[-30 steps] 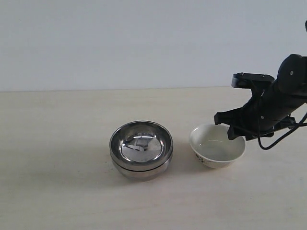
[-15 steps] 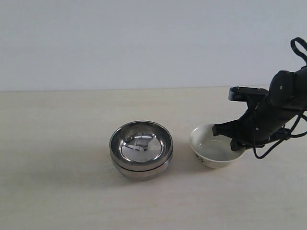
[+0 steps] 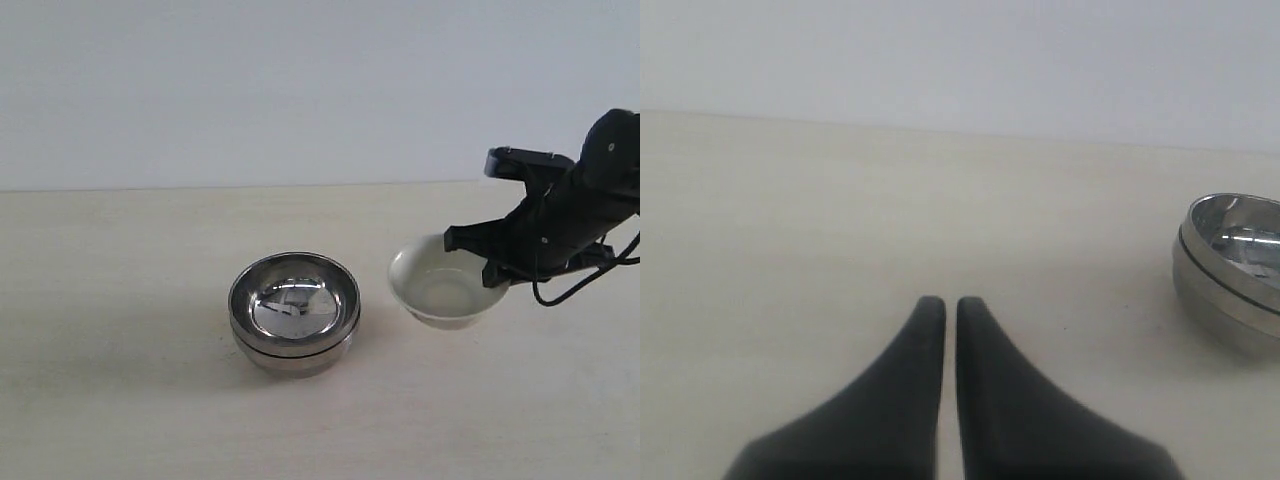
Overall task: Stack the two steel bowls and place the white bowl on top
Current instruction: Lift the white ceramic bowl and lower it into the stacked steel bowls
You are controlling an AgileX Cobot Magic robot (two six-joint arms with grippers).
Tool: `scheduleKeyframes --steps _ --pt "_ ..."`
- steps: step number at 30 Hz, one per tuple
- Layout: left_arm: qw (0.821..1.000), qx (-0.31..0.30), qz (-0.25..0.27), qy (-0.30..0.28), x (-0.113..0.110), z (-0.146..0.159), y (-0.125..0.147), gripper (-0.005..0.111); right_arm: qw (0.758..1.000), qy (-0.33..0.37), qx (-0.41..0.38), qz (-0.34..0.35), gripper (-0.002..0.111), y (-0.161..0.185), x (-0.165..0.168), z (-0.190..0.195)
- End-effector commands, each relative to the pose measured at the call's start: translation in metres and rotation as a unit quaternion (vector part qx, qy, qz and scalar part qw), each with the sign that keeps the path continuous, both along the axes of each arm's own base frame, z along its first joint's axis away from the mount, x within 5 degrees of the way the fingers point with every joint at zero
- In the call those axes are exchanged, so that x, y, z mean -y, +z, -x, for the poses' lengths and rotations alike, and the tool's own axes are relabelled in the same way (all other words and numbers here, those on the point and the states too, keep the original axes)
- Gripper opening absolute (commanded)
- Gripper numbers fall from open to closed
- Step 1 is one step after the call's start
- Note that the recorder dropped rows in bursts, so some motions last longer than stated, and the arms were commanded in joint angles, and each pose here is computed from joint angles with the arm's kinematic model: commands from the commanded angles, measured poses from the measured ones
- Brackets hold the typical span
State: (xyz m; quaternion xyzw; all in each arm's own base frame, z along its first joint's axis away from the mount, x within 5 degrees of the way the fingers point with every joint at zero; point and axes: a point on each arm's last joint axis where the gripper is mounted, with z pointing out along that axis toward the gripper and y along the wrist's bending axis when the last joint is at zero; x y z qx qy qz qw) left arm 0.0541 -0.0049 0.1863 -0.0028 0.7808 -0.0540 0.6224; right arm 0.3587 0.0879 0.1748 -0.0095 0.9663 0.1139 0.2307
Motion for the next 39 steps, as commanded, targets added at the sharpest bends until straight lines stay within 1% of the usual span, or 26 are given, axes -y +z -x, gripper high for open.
scheduleKeyframes --steps 1,7,12,18,24,34,39 --pt "1.0 0.001 0.0 0.002 0.0 0.0 -0.001 0.004 0.999 -0.008 0.036 -0.024 0.0 0.038 0.002 0.009" --pt "1.0 0.001 0.0 0.002 0.0 0.0 -0.001 0.004 0.996 -0.011 0.066 -0.064 0.0 0.075 0.0 0.024" --pt "1.0 0.001 0.0 0.002 0.0 0.0 -0.001 0.004 0.993 0.016 0.081 -0.081 0.0 0.087 -0.019 0.034" --pt "1.0 0.001 0.0 0.002 0.0 0.0 -0.001 0.004 0.99 0.045 0.09 -0.1 0.0 0.09 -0.052 0.043" --pt "1.0 0.001 0.0 0.002 0.0 0.0 -0.001 0.004 0.986 0.065 0.089 -0.122 0.0 0.089 -0.078 0.051" --pt "1.0 0.001 0.0 0.002 0.0 0.0 -0.001 0.004 0.986 0.082 0.075 -0.127 0.0 0.075 -0.103 0.048" --pt "1.0 0.001 0.0 0.002 0.0 0.0 -0.001 0.004 0.987 0.077 0.064 -0.128 0.0 0.058 -0.113 0.044"
